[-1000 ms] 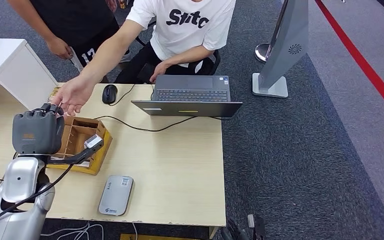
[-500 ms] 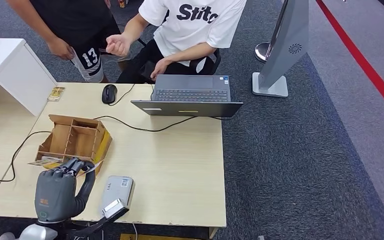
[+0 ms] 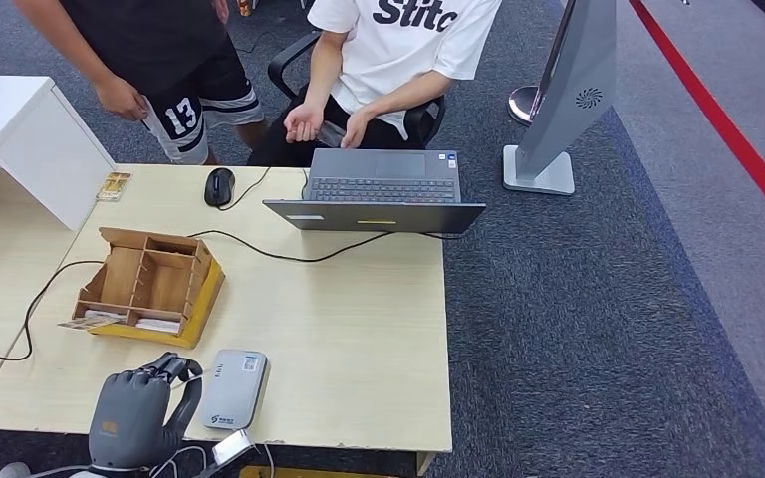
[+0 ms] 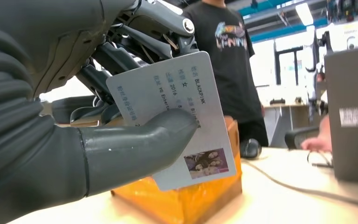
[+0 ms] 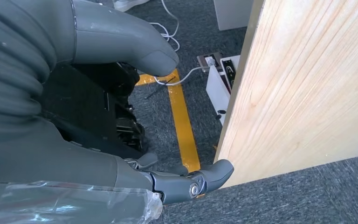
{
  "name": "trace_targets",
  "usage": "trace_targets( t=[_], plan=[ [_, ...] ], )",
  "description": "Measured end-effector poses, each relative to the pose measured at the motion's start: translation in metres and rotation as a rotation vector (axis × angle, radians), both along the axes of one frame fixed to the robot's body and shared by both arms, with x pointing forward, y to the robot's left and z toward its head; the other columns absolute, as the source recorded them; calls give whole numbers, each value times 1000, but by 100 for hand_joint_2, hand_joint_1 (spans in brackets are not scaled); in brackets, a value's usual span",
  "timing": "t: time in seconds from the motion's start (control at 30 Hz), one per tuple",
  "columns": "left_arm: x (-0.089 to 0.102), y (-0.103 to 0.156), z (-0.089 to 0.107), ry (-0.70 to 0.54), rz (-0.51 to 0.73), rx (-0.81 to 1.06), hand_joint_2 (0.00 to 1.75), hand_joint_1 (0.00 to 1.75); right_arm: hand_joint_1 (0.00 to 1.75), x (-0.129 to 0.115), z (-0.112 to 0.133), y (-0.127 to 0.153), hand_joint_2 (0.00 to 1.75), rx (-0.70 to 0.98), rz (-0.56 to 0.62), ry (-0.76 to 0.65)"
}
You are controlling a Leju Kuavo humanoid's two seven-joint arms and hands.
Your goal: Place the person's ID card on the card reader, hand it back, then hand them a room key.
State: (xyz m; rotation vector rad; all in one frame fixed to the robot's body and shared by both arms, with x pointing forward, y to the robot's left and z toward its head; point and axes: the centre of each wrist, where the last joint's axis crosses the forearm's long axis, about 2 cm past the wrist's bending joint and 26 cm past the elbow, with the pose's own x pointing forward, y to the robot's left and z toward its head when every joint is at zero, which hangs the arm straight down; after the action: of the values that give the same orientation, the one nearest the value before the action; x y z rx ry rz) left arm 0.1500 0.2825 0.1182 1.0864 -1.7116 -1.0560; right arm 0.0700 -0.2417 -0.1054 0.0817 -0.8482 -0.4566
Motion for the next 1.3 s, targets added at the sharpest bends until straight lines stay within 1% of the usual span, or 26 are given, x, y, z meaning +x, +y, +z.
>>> trace_targets(
  t=[0.27,0.53,0.67,0.8,0.97,1.07,1.17,1.3],
  plan=[
    [3,-1,-20,108,-16,6,175,175,0,-1,0,0,175,10,-2,1],
    [6,-12,-36,182,-19,-10,175,175,0,-1,0,0,175,13,1,4],
    [6,-15,-43,206,-33,-9,175,175,0,-2,0,0,175,14,7,5],
    [8,-15,-45,206,-32,-39,175,175,0,-2,0,0,175,16,7,6],
    [12,-14,-42,193,-27,-44,175,175,0,-3,0,0,175,17,15,7],
    [14,-14,-36,149,-23,-36,175,175,0,-3,0,0,175,15,20,10],
    [23,-14,-17,65,-21,-15,175,175,0,-4,-1,0,175,15,26,20],
    [46,-9,15,-15,4,35,175,175,0,-5,-1,0,175,12,57,38]
  ],
)
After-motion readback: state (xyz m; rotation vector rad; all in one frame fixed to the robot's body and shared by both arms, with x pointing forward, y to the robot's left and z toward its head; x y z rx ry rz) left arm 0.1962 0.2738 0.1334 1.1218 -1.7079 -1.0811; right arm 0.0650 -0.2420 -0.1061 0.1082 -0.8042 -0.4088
